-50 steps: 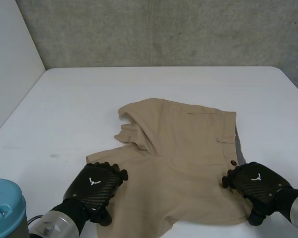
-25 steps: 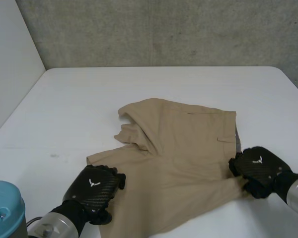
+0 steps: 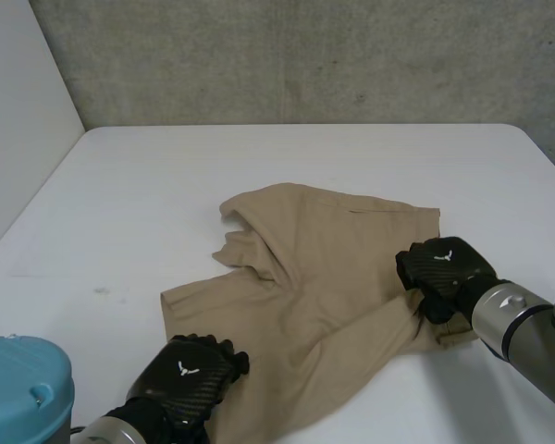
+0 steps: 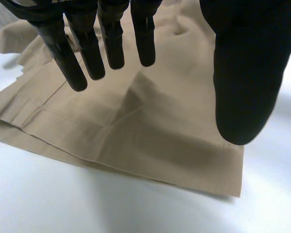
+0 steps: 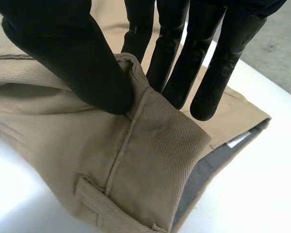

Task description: Fold the shorts.

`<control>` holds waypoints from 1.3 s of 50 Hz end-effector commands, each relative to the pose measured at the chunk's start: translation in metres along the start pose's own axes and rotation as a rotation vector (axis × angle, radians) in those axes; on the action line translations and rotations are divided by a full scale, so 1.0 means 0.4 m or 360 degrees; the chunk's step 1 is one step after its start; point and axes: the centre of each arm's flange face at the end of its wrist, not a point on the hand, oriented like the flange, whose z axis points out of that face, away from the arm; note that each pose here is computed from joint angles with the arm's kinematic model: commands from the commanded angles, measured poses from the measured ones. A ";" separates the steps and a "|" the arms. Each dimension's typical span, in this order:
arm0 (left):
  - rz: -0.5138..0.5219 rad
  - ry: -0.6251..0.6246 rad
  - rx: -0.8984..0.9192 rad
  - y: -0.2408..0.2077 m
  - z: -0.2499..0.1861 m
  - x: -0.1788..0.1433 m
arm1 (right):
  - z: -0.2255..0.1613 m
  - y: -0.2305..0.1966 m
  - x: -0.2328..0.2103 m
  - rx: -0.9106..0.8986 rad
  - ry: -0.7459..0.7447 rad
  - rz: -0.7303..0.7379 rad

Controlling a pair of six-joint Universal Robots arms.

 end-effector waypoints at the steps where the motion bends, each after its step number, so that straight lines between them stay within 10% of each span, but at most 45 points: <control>1: -0.0088 0.0015 -0.0024 -0.006 0.011 0.004 | 0.009 -0.007 0.028 0.0018 0.0155 0.0079; 18: -0.0082 0.0010 -0.0117 0.009 0.063 0.027 | 0.012 -0.003 0.046 0.0014 0.0255 0.0157; 29: -0.0054 -0.0348 -0.0004 -0.038 0.081 -0.015 | 0.009 -0.009 0.049 0.0012 0.0266 0.0120; 47: 0.0211 -0.0481 0.0352 -0.195 -0.013 -0.101 | -0.086 -0.065 0.047 -0.0066 0.0231 -0.0347; 65: -0.0304 0.0031 0.0051 -0.068 0.010 0.029 | 0.012 -0.019 0.047 -0.0088 0.0198 0.0064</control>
